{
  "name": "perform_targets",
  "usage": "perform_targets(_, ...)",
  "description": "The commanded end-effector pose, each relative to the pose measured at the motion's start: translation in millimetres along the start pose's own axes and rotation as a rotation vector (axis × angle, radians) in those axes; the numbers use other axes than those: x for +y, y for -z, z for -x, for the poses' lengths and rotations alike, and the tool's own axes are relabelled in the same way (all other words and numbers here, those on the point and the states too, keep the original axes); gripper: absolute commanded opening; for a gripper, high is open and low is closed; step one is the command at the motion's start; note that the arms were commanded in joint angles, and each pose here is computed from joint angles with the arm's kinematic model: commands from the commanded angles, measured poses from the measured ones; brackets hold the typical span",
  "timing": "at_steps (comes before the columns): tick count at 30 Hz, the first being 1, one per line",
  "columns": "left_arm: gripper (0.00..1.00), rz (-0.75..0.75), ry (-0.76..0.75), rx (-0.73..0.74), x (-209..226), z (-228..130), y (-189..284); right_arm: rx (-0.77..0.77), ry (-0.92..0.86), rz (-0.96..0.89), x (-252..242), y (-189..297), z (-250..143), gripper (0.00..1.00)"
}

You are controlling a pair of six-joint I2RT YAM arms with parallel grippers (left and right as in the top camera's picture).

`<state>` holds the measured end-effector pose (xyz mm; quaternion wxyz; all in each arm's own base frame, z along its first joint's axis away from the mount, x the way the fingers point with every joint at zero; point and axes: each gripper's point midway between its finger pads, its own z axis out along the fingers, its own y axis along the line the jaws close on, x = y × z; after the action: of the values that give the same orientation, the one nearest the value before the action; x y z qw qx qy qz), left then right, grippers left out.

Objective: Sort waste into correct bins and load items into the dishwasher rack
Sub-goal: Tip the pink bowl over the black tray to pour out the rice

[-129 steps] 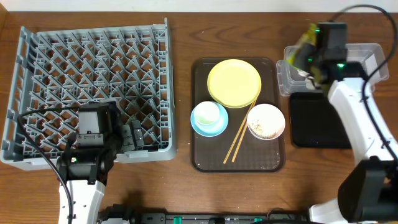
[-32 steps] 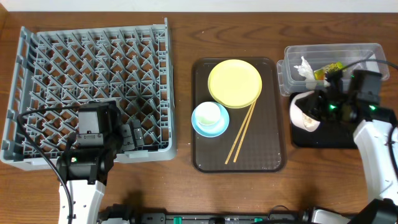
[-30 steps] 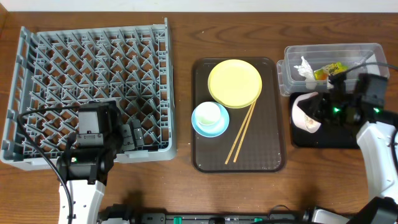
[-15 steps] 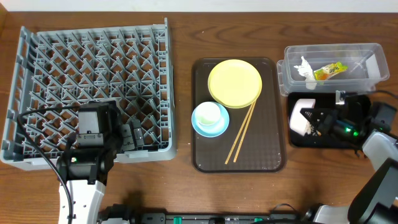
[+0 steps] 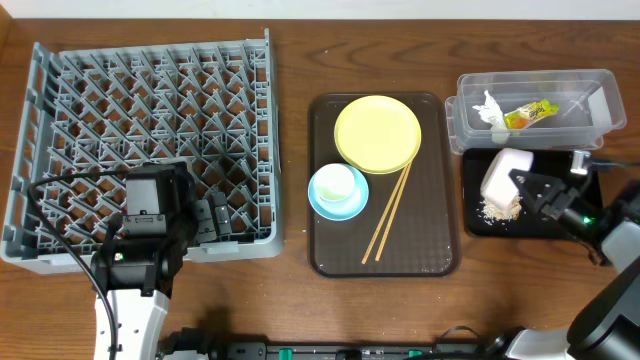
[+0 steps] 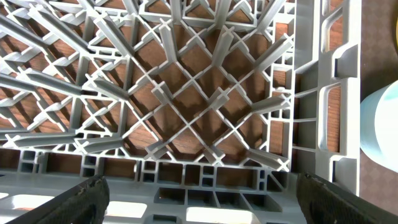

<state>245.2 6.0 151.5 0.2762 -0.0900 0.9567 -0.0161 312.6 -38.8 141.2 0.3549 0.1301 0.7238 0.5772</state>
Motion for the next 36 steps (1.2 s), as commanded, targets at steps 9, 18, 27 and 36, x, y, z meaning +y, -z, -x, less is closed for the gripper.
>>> perform_targets(9,0.97,-0.002,-0.011,-0.02,-1,7,5,-0.093,-0.025,0.041,4,26,14,0.01)
perform_targets(18,0.97,-0.002,-0.011,-0.02,-1,7,5,-0.104,-0.01,0.0,-3,29,17,0.01)
perform_targets(27,0.97,-0.002,-0.011,-0.02,-1,7,5,-0.118,-0.035,0.002,-3,34,24,0.01)
perform_targets(36,0.97,-0.002,-0.012,-0.021,-1,7,5,-0.126,-0.061,-0.016,-6,34,34,0.01)
